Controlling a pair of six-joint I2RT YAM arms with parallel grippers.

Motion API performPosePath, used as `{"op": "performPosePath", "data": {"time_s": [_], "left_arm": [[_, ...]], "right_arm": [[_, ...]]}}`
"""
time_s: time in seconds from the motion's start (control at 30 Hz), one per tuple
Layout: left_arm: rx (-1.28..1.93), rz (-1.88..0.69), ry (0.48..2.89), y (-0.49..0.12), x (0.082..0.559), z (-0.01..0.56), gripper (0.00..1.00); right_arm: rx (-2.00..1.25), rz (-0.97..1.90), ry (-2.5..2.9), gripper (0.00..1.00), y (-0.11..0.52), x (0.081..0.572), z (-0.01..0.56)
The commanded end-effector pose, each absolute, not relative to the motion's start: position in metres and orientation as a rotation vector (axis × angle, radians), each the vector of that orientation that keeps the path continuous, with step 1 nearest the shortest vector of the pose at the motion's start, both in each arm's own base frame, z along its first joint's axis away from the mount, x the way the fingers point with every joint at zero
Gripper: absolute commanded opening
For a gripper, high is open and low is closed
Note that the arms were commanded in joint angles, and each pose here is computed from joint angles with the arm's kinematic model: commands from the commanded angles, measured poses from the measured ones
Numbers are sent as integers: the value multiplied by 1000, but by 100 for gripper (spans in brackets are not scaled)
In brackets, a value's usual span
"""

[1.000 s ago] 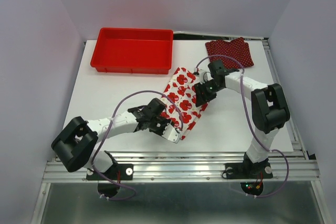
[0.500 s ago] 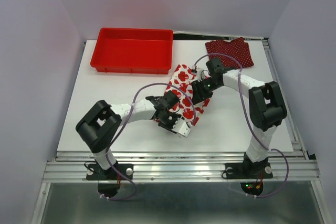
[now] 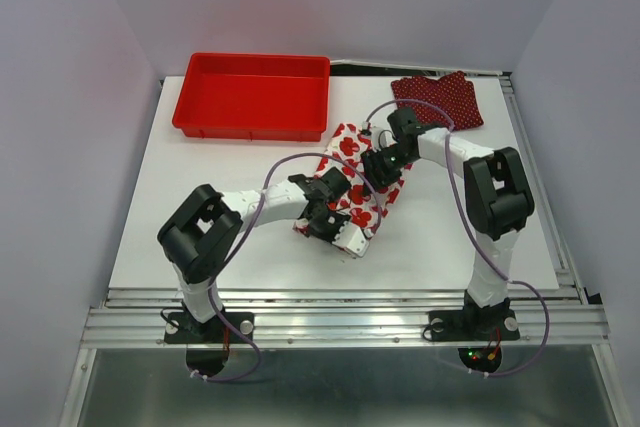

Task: Fold and stack the skirts
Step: Fold the skirt

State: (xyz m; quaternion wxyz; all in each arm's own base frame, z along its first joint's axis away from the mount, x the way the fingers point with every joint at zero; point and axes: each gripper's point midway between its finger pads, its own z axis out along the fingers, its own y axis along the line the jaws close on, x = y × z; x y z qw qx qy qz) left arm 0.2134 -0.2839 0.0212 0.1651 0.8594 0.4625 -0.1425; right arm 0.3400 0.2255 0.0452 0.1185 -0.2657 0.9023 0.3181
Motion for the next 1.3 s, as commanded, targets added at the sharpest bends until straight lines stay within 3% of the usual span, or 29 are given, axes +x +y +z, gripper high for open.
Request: {"op": "performPosePath", "data": {"time_s": [0.0,0.4,0.73,1.27], "left_arm": [[2518,-514,1483,-263,187,30,0],[2485,-656,1600,-266,163,80,0],[2469,-709,1631,-273,160,109,0],[2340,-319,1455,-324,268,149,0]], "right_arm": [[-821,871,2513,50,235,371,74],[-819,726,2478,50,233,411,75],[-850,788,2526,49,234,398,45],[-914,958,2583,46,245,338,21]]}}
